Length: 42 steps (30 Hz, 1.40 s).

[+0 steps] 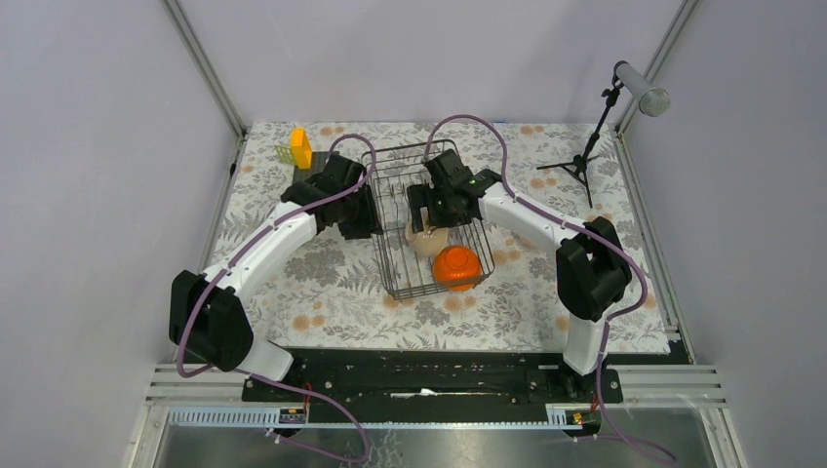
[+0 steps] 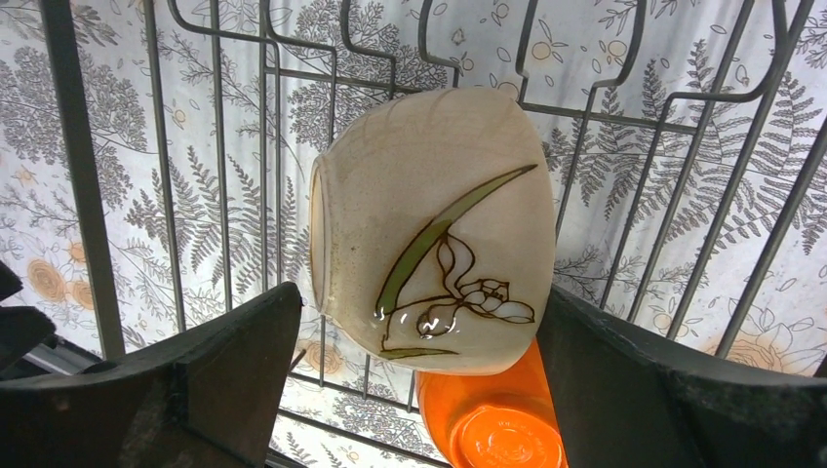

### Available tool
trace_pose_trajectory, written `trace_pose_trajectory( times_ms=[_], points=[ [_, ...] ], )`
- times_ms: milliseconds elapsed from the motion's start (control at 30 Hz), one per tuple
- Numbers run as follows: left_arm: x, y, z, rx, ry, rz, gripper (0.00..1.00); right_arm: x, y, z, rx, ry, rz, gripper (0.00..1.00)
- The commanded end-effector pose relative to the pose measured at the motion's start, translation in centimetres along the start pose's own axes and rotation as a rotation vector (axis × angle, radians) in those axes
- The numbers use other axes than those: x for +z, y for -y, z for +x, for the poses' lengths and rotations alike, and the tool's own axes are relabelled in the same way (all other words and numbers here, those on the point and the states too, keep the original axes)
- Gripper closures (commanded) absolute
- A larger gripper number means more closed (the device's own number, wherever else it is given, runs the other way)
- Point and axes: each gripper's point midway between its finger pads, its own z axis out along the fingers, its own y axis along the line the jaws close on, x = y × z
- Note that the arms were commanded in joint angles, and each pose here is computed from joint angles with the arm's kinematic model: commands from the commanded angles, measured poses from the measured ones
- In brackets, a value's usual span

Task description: Unload the bowls from the dish rack

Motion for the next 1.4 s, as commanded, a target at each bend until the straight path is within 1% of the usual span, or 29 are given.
trace_pose_trajectory(
  times_ms=[0,167,300,400,533,700,833,1000,1167,1367],
  points=[
    [-1.1,0.6,-0.9,0.007,0.057,0.031,0.61,-1.0,-2.2,-0.8,0.018,0.029,-0.097,0.06],
    [-1.1,0.6,-0.8,0.012,0.056,0.030,0.61,-1.8,-3.4,-1.6,0.035,0.062,-0.151,0.07],
    [-1.2,0.5,-0.9,0.015,0.060,0.028,0.61,-1.1,-3.4,-1.3,0.036,0.043,-0.155,0.13],
    [-1.4,0.5,-0.9,0.015,0.066,0.030,0.61,-0.9,-3.5,-0.7,0.027,0.025,-0.172,0.13],
    [-1.1,0.5,-0.6,0.012,0.054,0.033,0.61,-1.0,-3.9,-0.4,0.018,0.033,-0.210,0.12],
    [-0.9,1.1,-0.6,0.007,0.040,0.053,0.61,-1.1,-4.3,-0.3,0.004,0.029,-0.240,0.16],
    [-1.2,1.4,-1.1,0.010,0.054,0.059,0.61,-1.2,-4.4,-0.1,0.001,0.030,-0.254,0.17],
    [-1.3,1.7,-1.4,0.007,0.057,0.067,0.61,-1.6,-4.4,-0.3,0.001,0.061,-0.277,0.17],
    [-1.0,2.8,-1.6,0.010,0.030,0.105,0.62,-1.3,-3.5,-0.3,0.019,0.047,-0.303,0.19],
    [-0.9,4.6,-2.3,0.013,0.005,0.161,0.63,-1.9,-3.7,-0.4,0.029,0.078,-0.386,0.19]
  ],
)
